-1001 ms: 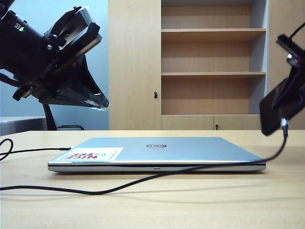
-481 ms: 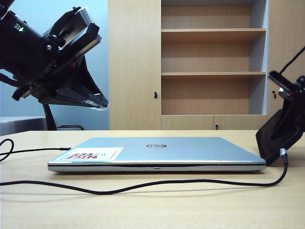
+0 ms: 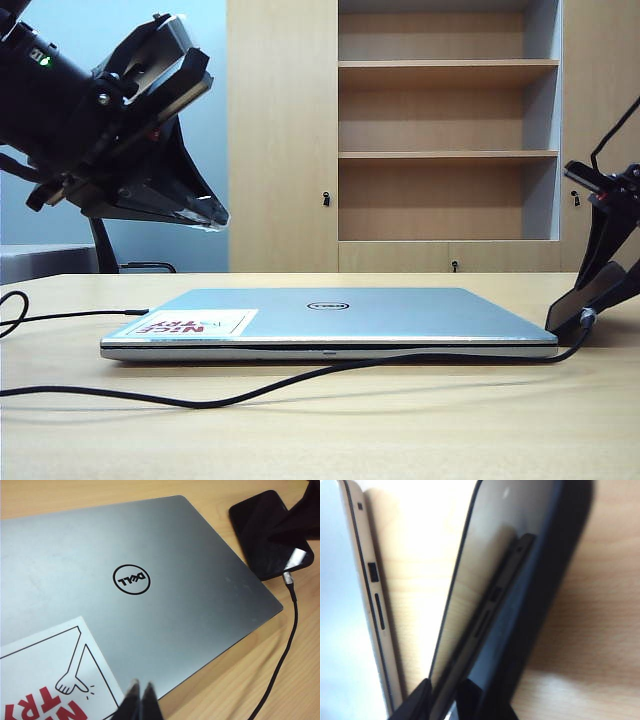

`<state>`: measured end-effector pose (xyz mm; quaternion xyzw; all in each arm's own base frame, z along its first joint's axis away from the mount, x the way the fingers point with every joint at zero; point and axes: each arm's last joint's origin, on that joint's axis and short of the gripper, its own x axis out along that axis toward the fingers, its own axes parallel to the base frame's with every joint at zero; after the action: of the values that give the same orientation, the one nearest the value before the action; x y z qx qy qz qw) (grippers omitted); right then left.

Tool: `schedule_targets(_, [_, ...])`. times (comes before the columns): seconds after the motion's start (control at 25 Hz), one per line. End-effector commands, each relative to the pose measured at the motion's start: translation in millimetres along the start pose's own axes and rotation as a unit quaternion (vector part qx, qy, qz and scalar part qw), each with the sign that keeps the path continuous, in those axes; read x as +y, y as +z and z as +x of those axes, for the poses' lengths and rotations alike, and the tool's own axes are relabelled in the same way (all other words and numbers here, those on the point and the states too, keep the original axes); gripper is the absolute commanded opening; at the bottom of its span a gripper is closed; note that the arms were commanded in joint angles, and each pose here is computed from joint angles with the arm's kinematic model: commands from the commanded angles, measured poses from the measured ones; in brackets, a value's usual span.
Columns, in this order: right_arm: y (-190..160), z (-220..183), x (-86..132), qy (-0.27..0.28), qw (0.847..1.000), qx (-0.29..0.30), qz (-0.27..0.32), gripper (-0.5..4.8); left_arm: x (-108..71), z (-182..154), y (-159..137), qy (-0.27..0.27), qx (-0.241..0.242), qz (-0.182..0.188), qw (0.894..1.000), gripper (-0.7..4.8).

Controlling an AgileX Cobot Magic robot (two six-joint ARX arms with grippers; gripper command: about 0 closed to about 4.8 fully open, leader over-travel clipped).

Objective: Pick up the charging cable and the phone, plug the charging cable into the charging port on the phone, and finally place them back on the table.

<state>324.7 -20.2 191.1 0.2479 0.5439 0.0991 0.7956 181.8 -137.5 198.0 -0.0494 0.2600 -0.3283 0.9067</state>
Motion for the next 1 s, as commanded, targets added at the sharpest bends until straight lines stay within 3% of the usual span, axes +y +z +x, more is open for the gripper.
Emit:
schedule_targets(0.04, [11.6, -16.9, 8.1, -0.061, 0.997, -0.006, -0.039, 1.59, -0.8, -0.9, 3.9, -0.003, -0.011, 0.003, 1.0, -0.06])
schedule_targets(0.12, [17.9, -27.6, 13.2, -0.093, 0.995, -0.005, -0.043, 1.58, -0.8, -0.9, 3.9, -0.003, -0.011, 0.003, 1.0, -0.06])
schedule_targets(0.24, [23.3, -37.8, 19.6, -0.098, 0.994, -0.003, -0.042, 1.56, -0.8, -0.9, 4.0, -0.003, -0.011, 0.003, 1.0, -0.06])
schedule_targets(0.48, [28.4, -69.7, 40.7, -0.094, 0.994, -0.014, -0.05, -0.01, -2.8, -6.8, 13.3, -0.004, -0.02, 0.004, 1.0, -0.06])
schedule_targets(0.72, [10.2, -132.6, 78.4, -0.058, 0.98, -0.143, -0.125, -0.08, -8.8, -31.6, 25.7, -0.009, -0.051, 0.04, 0.998, -0.06])
schedule_targets(0.92, [-16.2, -166.2, 91.8, -0.04, 0.96, -0.226, -0.162, -0.08, -8.1, -44.5, 21.7, -0.002, -0.03, 0.037, 0.999, -0.06])
schedule_targets(1.0, [-40.6, -174.3, 98.8, -0.039, 0.942, -0.274, -0.189, -0.08, -7.6, -48.5, 18.2, 0.002, -0.013, 0.034, 0.999, -0.06])
